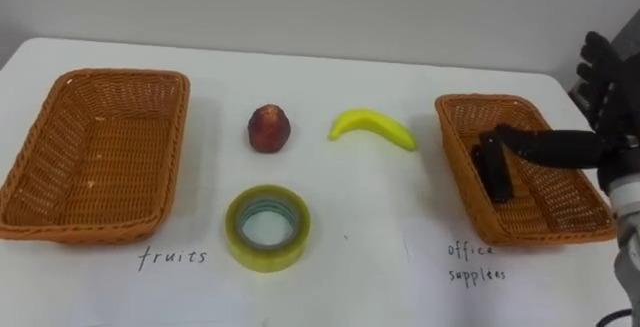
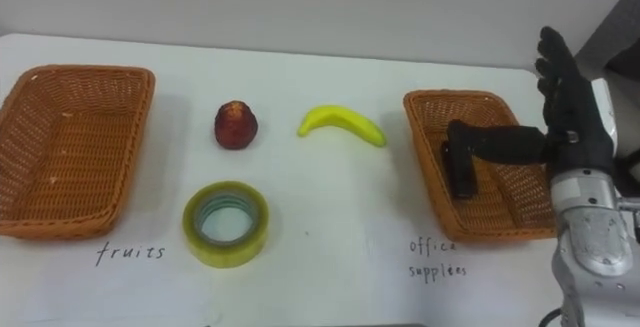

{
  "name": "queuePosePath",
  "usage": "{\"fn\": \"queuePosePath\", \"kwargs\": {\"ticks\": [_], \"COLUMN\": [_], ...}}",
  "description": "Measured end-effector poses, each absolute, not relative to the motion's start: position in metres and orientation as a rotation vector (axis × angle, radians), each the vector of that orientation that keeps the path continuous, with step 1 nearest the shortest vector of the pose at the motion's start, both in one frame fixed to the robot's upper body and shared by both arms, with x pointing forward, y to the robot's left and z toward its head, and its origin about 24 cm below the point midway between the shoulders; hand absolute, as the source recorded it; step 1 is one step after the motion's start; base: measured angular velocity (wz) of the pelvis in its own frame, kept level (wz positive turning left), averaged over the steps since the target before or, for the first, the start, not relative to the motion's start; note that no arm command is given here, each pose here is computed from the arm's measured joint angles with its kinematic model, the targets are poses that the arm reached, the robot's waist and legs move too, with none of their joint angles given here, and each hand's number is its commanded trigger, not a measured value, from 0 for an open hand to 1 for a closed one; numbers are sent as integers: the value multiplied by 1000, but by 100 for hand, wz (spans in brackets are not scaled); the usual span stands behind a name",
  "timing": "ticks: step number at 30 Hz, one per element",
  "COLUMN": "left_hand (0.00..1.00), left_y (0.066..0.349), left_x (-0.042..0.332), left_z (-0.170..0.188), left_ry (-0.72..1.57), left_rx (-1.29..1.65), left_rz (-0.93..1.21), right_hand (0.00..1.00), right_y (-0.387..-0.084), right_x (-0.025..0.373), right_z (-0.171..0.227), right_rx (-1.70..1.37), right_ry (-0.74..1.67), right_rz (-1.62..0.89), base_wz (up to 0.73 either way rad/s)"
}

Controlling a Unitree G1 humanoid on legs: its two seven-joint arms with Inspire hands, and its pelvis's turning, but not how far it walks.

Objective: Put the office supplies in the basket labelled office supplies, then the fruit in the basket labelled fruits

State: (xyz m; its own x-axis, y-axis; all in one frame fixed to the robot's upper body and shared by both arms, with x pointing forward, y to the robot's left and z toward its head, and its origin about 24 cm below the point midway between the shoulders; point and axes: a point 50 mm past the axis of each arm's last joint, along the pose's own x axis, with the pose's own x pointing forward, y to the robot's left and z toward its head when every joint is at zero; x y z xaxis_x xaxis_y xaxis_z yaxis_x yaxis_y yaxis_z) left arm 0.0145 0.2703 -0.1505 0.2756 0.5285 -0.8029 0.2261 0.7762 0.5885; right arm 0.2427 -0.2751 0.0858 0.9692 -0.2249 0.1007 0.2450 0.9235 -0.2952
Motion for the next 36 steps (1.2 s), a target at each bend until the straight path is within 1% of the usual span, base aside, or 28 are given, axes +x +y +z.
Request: {"fn": "queuePosePath", "kwargs": {"ticks": [4, 6, 15, 19, 22, 30, 36], "left_hand": [0, 0, 0, 0, 0, 0, 0], "left_y": [266, 263, 259, 260, 260, 258, 258], "left_x": [21, 23, 24, 23, 25, 29, 30], "left_z": [-152, -153, -153, -153, -153, -153, -153], "left_ry": [1290, 1290, 1289, 1295, 1291, 1270, 1269], "left_rx": [691, 698, 742, 746, 747, 771, 771], "left_rz": [221, 204, 187, 187, 188, 190, 190], "right_hand": [0, 0, 0, 0, 0, 0, 0], "right_y": [-264, -253, -221, -214, -211, -181, -167], "right_x": [255, 263, 272, 277, 277, 277, 276], "right_z": [96, 101, 106, 111, 109, 99, 94], "right_rx": [-305, -301, -258, -221, -201, -159, -140], "right_ry": [-113, -139, -184, -207, -203, -169, -157], "right_rz": [-203, -169, -87, -78, -74, 76, 134], "base_wz": [0, 0, 9, 6, 17, 0, 0]}}
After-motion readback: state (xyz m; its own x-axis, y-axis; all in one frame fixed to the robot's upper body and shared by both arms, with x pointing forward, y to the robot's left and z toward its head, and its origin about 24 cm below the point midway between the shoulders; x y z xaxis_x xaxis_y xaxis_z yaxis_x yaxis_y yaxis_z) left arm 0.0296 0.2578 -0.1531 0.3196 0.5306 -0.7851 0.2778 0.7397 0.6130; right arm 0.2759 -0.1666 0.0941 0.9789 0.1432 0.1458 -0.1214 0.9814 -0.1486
